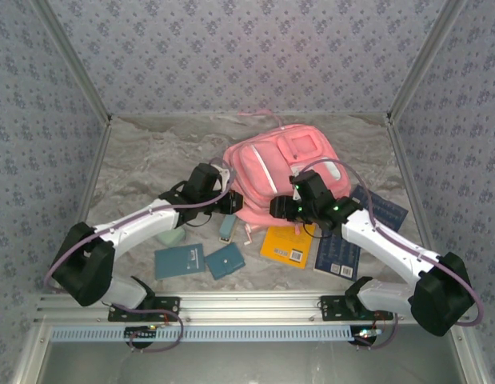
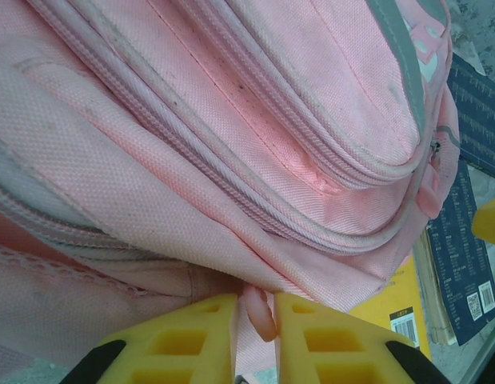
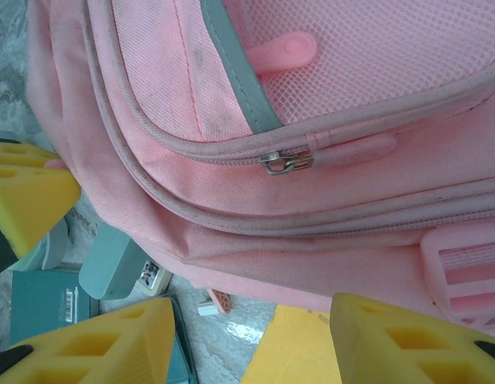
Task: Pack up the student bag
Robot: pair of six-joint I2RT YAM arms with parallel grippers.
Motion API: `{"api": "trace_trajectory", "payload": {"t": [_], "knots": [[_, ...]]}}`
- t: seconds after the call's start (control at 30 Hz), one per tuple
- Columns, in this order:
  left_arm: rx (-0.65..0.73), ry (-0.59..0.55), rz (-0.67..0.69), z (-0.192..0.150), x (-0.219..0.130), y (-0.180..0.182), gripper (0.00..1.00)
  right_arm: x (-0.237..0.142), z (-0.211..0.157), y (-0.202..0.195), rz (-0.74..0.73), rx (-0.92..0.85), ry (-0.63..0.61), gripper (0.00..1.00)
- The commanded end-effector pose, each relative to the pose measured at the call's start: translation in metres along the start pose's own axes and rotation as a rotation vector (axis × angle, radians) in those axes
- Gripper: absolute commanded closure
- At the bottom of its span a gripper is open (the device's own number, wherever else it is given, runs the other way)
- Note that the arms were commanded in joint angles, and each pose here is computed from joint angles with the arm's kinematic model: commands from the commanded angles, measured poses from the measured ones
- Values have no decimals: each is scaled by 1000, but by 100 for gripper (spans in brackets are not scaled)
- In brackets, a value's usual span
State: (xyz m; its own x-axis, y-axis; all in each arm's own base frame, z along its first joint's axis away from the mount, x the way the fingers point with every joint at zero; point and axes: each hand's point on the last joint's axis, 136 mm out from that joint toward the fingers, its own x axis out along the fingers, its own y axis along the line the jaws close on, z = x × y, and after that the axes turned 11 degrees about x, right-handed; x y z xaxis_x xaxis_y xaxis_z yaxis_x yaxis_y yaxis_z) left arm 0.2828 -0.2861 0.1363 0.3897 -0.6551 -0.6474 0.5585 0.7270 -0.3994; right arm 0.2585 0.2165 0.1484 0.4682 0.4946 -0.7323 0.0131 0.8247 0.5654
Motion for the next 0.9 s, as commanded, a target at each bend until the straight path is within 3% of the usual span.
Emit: {"api": "trace_trajectory", "payload": {"t": [0.0,0.13,0.37,0.57,0.7,0.87], "knots": [[18,-10,-24,3,5,-6,79,5,-2,-3,1,-12,9,44],[18,-3,-22,3,9,-5,77,7,-3,-4,2,-13,11,45],[31,-29,-20,12,3,-8,100,6,2,-4,-14,-19,-10,42],[70,-81,-15,22,-15,-12,100,-4,24,-1,-60,-125,-36,37],[80,-94,-19,25,-18,-15,100,2,51,15,4,-136,-39,36],[76,-91,-29,23,-16,-15,100,26,80,32,122,-106,81,35]]}}
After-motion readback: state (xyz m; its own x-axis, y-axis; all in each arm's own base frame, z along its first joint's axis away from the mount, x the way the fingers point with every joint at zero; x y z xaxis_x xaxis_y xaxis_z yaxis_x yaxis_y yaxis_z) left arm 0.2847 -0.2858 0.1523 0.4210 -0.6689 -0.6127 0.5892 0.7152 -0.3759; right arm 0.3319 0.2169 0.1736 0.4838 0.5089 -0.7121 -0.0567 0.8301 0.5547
